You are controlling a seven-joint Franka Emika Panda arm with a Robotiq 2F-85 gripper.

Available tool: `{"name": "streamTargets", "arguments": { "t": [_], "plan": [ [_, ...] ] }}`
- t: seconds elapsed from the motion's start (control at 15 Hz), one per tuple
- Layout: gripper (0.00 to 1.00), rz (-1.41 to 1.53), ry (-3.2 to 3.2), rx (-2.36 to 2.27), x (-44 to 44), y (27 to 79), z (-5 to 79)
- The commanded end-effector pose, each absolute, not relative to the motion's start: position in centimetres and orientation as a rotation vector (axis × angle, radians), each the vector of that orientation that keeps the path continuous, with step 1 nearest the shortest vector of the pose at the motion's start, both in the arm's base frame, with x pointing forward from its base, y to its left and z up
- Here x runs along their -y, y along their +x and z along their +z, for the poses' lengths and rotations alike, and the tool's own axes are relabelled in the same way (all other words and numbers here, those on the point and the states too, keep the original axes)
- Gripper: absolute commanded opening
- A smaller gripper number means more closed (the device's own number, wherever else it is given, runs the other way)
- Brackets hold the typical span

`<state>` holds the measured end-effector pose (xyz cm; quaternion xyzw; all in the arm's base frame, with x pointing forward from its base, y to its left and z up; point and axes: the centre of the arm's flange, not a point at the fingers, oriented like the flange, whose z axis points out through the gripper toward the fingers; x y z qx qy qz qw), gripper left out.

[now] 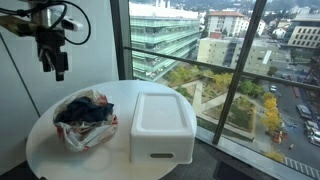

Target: Pick up all the items from the plastic bag and put them on the white basket

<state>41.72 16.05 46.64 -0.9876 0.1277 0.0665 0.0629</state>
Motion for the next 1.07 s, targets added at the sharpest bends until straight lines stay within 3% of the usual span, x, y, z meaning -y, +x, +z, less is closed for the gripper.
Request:
{"name": "streamTargets", "arguments": {
  "t": [0.0, 0.33, 1.0],
  "plan": [
    [1.00, 0.174, -3.024, -0.374, -17.8, 40.8, 41.5],
    [1.00, 0.206, -3.009, -0.278, -21.6, 37.6, 30.5],
    [1.00, -0.440, -2.999, 0.053, -28.9, 42.2, 23.3]
  ]
}}
